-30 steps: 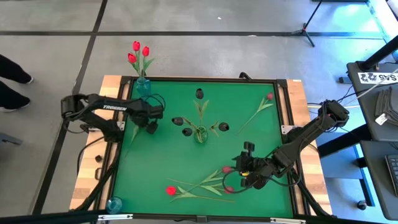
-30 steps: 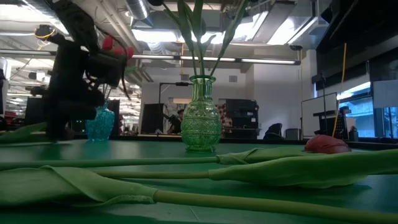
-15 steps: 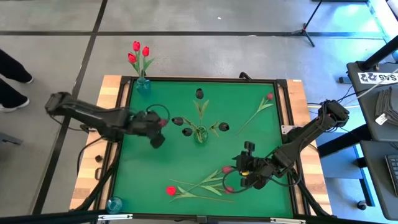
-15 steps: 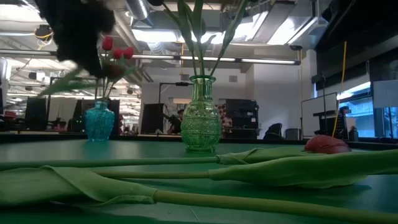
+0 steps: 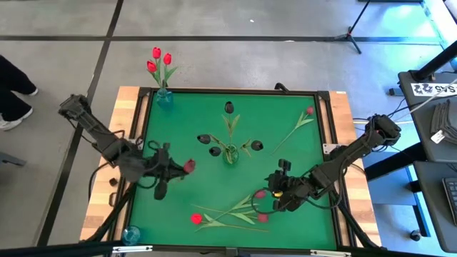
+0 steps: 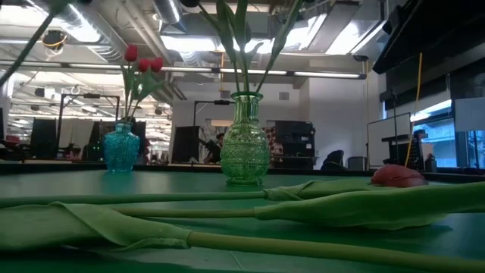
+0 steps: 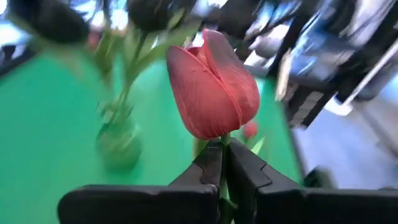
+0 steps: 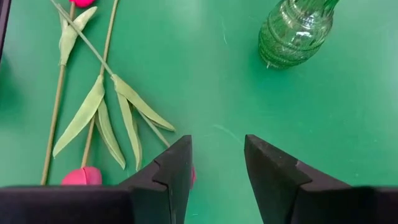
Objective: Sort flowers into vase by color
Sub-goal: Put the dark red tulip into the bottom blue vase
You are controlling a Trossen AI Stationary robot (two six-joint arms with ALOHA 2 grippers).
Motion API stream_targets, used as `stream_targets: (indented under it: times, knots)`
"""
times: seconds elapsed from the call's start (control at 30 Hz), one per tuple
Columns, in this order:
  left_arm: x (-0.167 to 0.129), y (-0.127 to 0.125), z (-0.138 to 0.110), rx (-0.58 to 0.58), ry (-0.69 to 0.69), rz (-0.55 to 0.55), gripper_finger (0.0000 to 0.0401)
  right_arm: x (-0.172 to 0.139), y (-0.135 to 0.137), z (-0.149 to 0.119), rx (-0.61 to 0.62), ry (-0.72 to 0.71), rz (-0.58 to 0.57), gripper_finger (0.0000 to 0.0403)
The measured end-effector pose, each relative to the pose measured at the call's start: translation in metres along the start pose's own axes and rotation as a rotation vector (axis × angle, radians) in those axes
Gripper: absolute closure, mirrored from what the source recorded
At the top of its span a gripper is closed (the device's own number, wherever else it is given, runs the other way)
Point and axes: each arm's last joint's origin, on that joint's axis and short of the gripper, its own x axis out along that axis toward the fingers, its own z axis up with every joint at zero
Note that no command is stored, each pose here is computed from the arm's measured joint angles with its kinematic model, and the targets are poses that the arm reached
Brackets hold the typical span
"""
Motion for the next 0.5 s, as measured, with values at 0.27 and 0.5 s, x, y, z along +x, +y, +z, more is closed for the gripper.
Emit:
stream_targets:
  times: [0.27, 0.5]
  knots:
    - [-0.015, -0.028, 0.016, 0.112, -0.166, -0.280, 0.0394, 0.000, 0.001, 0.000, 0.003, -0.003, 0.007, 0.0254]
    - [-0.027, -0.041, 0.017, 0.150, -0.214, -0.436, 0.0394, 0.000, 0.001, 0.000, 0.003, 0.003, 0.017, 0.0254]
